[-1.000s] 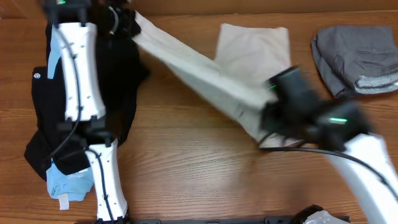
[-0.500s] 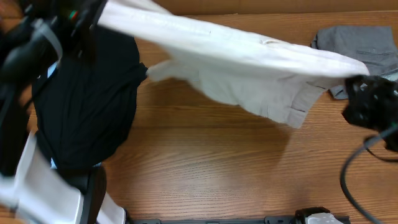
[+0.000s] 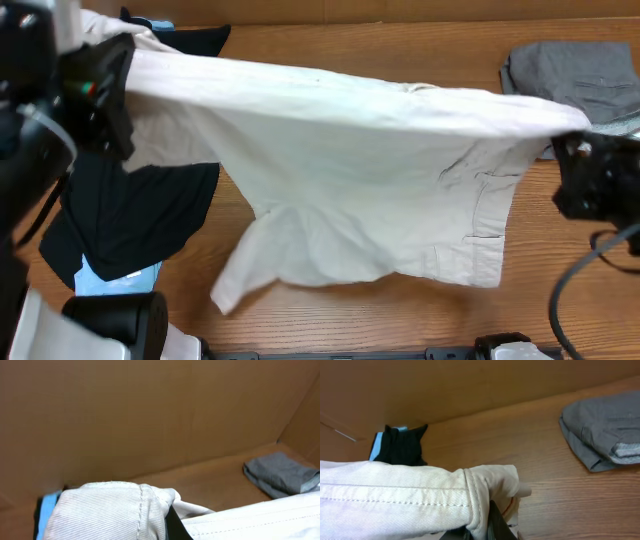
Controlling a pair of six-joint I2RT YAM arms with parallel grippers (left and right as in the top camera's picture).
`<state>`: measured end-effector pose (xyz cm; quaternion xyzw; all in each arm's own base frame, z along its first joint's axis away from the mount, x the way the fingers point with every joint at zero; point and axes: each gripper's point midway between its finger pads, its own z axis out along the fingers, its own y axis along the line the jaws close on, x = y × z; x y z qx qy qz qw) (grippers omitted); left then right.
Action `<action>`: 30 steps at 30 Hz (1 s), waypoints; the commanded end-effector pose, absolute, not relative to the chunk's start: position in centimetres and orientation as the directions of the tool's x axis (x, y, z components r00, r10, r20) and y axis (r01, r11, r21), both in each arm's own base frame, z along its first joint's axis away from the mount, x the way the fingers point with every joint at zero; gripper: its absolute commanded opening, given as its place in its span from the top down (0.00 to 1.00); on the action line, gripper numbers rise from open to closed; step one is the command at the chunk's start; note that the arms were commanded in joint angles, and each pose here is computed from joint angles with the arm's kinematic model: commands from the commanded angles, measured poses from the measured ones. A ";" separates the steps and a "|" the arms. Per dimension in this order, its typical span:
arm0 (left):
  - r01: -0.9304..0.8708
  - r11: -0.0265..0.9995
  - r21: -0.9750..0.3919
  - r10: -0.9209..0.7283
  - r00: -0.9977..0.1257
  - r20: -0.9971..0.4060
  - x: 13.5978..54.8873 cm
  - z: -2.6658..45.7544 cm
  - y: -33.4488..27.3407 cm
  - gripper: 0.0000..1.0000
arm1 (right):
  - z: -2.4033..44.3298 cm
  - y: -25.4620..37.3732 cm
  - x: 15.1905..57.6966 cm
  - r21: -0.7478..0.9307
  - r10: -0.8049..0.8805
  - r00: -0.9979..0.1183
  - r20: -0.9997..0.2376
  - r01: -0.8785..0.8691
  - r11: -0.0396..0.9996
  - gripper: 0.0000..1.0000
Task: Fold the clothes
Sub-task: 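Lift the shorts with both grippers and stretch them apart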
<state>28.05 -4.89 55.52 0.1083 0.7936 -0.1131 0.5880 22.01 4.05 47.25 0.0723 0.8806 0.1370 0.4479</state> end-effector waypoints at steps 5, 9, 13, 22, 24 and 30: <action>0.189 0.978 -0.090 0.018 -0.505 -0.863 36.1 48.8 -2.5 0.96 | 44.4 3.3 27.5 0.238 0.230 -0.664 -0.711 0.080 0.968 0.96; 0.193 0.974 -0.122 0.014 -0.584 -0.811 40.1 45.2 -2.6 0.96 | 41.9 3.0 31.1 0.193 0.221 -0.716 -0.662 0.122 0.974 0.96; 0.224 0.965 -0.139 0.013 -0.569 -0.822 44.3 43.8 -3.0 0.96 | 41.0 2.7 35.8 0.153 0.203 -0.693 -0.692 0.134 0.979 0.96; 0.283 0.950 -0.131 -0.004 -0.409 -0.913 44.3 48.8 -3.8 0.96 | 47.1 3.0 37.7 0.207 0.219 -0.501 -0.837 0.081 0.975 0.96; 0.287 0.951 -0.119 -0.002 -0.379 -0.925 42.6 50.4 -3.9 0.96 | 48.8 2.9 36.1 0.214 0.223 -0.469 -0.855 0.072 0.974 0.96; 0.300 0.951 -0.071 0.005 -0.244 -0.970 36.3 55.8 -4.2 0.96 | 53.1 2.2 29.4 0.232 0.233 -0.376 -0.897 0.049 0.971 0.96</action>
